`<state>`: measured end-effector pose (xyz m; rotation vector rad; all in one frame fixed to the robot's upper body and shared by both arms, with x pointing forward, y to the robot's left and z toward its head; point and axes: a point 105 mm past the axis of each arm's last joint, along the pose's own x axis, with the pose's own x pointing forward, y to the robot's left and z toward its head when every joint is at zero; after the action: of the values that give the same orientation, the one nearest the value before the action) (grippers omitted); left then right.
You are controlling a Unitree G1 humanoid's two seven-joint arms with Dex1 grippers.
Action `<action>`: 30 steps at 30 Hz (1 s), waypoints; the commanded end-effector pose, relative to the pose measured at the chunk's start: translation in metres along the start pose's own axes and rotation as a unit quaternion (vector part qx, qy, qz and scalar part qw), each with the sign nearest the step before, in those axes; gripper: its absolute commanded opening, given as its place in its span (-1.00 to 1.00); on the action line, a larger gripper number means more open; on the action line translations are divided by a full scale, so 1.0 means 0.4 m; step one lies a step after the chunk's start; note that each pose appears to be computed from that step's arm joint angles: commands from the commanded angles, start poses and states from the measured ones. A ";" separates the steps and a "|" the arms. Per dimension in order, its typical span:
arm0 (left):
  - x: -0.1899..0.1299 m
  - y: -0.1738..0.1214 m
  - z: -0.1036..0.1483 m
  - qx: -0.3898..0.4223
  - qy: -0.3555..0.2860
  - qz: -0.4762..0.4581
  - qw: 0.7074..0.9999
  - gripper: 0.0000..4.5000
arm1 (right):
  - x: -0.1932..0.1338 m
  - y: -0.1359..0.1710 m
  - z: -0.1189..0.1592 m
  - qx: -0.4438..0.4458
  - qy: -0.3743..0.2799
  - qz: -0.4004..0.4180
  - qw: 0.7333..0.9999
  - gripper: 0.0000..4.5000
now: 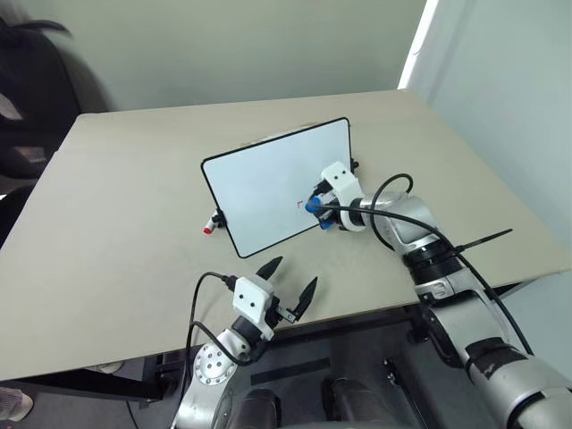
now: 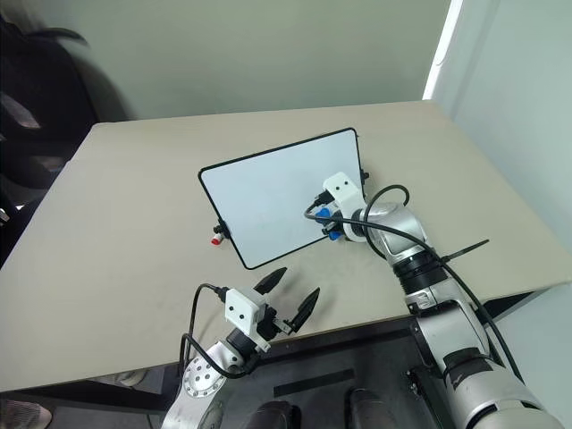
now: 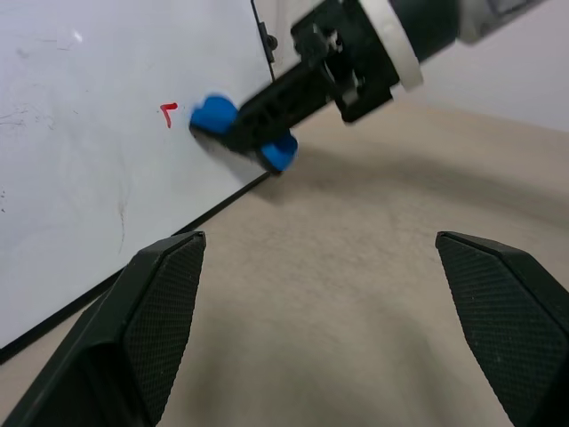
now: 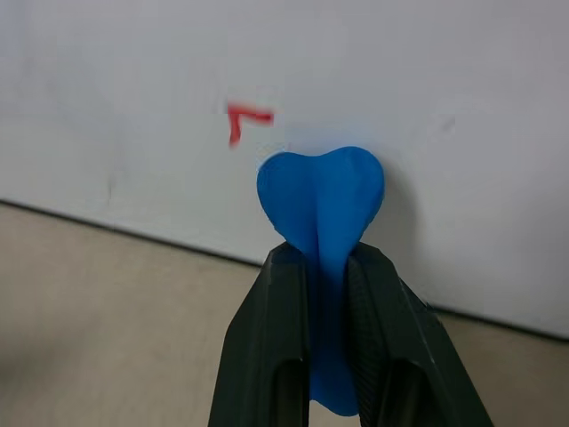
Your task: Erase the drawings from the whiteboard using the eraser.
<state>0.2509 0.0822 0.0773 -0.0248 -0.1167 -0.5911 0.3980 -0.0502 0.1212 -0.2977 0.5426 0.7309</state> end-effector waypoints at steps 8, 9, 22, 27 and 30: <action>0.007 -0.007 0.025 0.010 -0.022 -0.009 1.000 1.00 | -0.047 -0.015 0.104 -0.030 -0.051 -0.022 0.998 -0.88; 0.008 -0.007 0.024 0.010 -0.022 -0.009 1.000 1.00 | -0.056 -0.015 0.120 -0.033 -0.059 -0.023 0.997 -0.88; 0.010 -0.012 0.020 0.005 -0.022 -0.008 1.000 1.00 | -0.034 0.032 0.098 -0.046 -0.046 -0.001 0.998 -0.88; 0.009 -0.013 0.023 0.004 -0.024 -0.005 1.000 1.00 | -0.001 0.048 0.032 -0.035 -0.012 0.009 0.999 -0.88; 0.006 -0.011 0.026 0.004 -0.025 -0.004 1.000 1.00 | 0.008 0.054 0.011 -0.031 0.000 0.013 0.999 -0.88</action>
<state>0.2510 0.0799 0.0770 -0.0319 -0.1198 -0.5946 0.3851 -0.0361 0.1126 -0.3325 0.5622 0.7671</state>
